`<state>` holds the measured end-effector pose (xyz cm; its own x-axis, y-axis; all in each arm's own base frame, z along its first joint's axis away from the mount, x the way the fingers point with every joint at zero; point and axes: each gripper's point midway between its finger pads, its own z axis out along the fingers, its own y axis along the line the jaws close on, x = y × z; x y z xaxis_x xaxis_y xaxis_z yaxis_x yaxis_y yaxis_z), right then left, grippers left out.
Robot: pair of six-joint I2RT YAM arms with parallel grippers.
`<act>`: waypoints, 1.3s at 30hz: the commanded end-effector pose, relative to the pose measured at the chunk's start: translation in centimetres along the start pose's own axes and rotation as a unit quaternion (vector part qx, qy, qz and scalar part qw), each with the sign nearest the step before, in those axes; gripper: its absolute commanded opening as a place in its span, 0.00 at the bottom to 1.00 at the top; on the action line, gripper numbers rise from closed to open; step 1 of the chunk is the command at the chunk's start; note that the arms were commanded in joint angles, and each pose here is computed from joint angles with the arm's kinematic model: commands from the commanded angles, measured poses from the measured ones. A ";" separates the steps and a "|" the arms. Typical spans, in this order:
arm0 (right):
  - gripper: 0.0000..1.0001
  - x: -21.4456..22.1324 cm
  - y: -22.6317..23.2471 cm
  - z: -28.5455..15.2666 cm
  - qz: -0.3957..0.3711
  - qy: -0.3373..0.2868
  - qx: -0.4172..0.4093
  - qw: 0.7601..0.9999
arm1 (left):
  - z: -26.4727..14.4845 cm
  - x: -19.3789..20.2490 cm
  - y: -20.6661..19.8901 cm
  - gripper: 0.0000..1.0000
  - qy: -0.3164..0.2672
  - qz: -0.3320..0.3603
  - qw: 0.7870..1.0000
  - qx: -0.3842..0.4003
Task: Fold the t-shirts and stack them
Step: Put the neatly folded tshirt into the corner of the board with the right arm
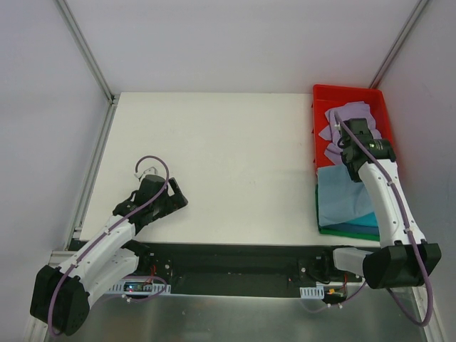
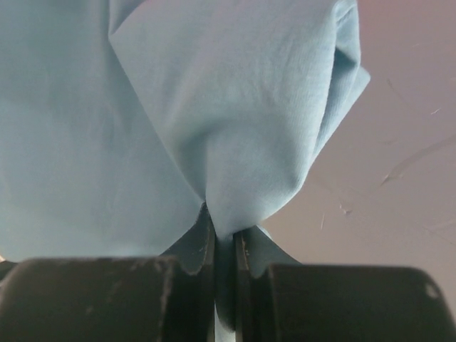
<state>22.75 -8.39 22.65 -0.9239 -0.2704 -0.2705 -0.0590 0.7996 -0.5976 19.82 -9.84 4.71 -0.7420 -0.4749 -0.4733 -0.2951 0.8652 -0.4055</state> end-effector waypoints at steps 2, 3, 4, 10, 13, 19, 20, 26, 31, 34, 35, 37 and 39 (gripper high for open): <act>0.00 -0.4 -0.3 2.5 0.018 -0.004 0.014 1.000 | -0.8 -1.0 -1.2 0.99 -0.014 0.015 1.000 0.021; 0.00 -0.1 -0.1 3.1 0.022 0.001 0.012 1.000 | -0.9 -1.1 -1.2 0.99 -0.016 0.015 1.000 0.021; 0.00 0.1 0.2 3.5 0.028 0.006 0.008 1.000 | -0.9 -1.1 -1.2 0.99 -0.018 0.013 1.000 0.022; 0.00 1.0 0.3 5.2 0.060 0.018 0.039 0.997 | -1.0 -1.2 -1.2 0.99 -0.021 0.013 0.999 0.023; 0.00 1.9 -0.7 5.8 0.077 0.041 0.061 0.994 | -0.9 -1.2 -1.1 0.99 -0.021 0.014 0.999 0.021; 0.44 2.5 -1.6 6.1 0.108 0.057 0.087 0.989 | -0.9 -1.2 -1.0 0.99 -0.021 0.013 1.000 0.019; 0.52 2.6 -1.8 6.1 0.114 0.058 0.091 0.988 | -0.9 -1.1 -1.0 0.99 -0.020 0.013 1.000 0.019; 0.96 2.0 -3.7 4.8 0.197 0.030 0.133 0.971 | -0.9 -1.1 -0.9 0.99 -0.021 0.013 1.000 0.016; 0.96 -0.5 -2.1 2.9 0.318 -0.070 0.047 0.944 | -1.0 -1.3 -1.0 0.99 -0.024 0.012 1.000 0.016; 0.96 -2.8 0.7 1.1 0.342 -0.152 -0.063 0.925 | -1.1 -1.5 -1.1 0.99 -0.028 0.012 0.999 0.020; 0.96 -3.6 1.8 0.1 0.342 -0.185 -0.108 0.915 | -1.2 -1.6 -1.2 0.99 -0.029 0.012 0.999 0.022; 0.96 -5.2 4.5 -2.3 0.337 -0.247 -0.206 0.885 | -1.6 -2.0 -1.6 0.99 -0.038 0.012 0.999 0.032; 0.96 -6.6 8.4 -5.4 0.309 -0.310 -0.332 0.835 | -2.4 -2.8 -2.4 0.99 -0.055 0.013 0.997 0.049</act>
<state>24.76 -6.70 22.31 -0.5908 0.1647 -0.7898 0.3813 0.9197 -0.0934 19.97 -9.84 5.58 -0.7250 -0.4748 -0.4989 -0.2732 0.8632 -0.4245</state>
